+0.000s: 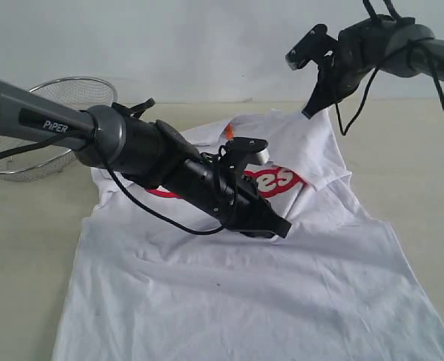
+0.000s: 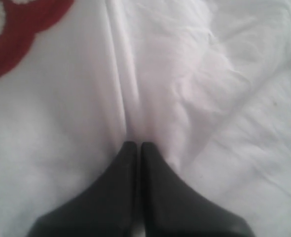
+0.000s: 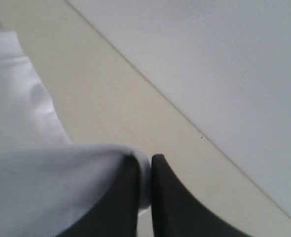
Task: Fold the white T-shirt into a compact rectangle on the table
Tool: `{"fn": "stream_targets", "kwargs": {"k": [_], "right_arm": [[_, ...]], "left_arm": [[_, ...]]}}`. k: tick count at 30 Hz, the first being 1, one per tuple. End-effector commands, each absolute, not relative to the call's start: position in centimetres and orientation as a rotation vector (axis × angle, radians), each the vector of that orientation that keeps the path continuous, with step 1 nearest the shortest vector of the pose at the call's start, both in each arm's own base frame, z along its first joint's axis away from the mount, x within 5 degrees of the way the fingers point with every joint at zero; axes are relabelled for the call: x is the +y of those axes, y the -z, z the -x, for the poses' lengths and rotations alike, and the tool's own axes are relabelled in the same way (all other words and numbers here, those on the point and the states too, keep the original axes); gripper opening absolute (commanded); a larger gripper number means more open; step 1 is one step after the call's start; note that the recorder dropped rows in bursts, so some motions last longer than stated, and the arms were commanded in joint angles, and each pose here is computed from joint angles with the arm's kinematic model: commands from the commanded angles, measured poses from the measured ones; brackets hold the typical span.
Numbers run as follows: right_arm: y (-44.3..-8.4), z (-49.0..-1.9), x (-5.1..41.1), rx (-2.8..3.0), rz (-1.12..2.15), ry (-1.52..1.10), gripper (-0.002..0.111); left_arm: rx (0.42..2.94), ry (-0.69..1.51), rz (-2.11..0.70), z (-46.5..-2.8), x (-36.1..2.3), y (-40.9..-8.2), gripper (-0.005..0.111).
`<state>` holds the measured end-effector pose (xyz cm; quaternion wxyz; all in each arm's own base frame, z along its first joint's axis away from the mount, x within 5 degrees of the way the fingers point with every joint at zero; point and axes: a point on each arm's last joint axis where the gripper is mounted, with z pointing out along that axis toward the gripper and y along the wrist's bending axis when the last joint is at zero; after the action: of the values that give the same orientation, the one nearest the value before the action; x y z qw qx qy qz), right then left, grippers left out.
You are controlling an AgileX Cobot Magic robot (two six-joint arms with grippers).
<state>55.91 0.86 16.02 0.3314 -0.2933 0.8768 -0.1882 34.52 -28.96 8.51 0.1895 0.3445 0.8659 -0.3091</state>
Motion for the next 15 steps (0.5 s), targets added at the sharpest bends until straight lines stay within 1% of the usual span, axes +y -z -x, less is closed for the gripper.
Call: {"fn": "stream_targets", "kwargs": {"k": [1,3,4,7,8,9,10,12,13,14,15], "right_arm": [[-16.5,-56.0,-0.4,2.278,0.743,0.517,0.002],[-16.3,-55.9,-0.8,2.307,0.728,0.506,0.012],[-16.2,-55.8,-0.9,2.322,0.722,0.504,0.021],[-16.1,-55.7,-1.5,2.348,0.704,0.518,0.055],[-16.2,-55.7,-1.9,2.354,0.666,0.523,0.065],[-16.2,-55.7,-2.2,2.361,0.614,0.531,0.069],[-16.3,-55.6,-2.7,2.371,0.562,0.563,0.068],[-16.7,-55.4,-3.8,2.395,0.455,0.656,0.062],[-16.9,-55.1,-4.4,2.415,0.388,0.701,0.054],[-17.3,-54.7,-4.9,2.439,0.335,0.748,0.044],[-17.8,-54.4,-5.2,2.463,0.302,0.787,0.030]], "left_arm": [[2.453,0.891,-1.040,-33.8,-28.9,-8.1,0.005],[2.453,0.891,-1.040,-33.8,-28.9,-8.1,0.005],[2.453,0.891,-1.040,-33.8,-28.9,-8.1,0.005],[2.453,0.891,-1.040,-33.8,-28.9,-8.1,0.005],[2.453,0.891,-1.040,-33.8,-28.9,-8.1,0.005],[2.453,0.891,-1.040,-33.8,-28.9,-8.1,0.005],[2.453,0.891,-1.040,-33.8,-28.9,-8.1,0.005],[2.453,0.891,-1.040,-33.8,-28.9,-8.1,0.005],[2.453,0.891,-1.040,-33.8,-28.9,-8.1,0.005],[2.453,0.891,-1.040,-33.8,-28.9,-8.1,0.005],[2.453,0.891,-1.040,-33.8,-28.9,-8.1,0.005]]}}
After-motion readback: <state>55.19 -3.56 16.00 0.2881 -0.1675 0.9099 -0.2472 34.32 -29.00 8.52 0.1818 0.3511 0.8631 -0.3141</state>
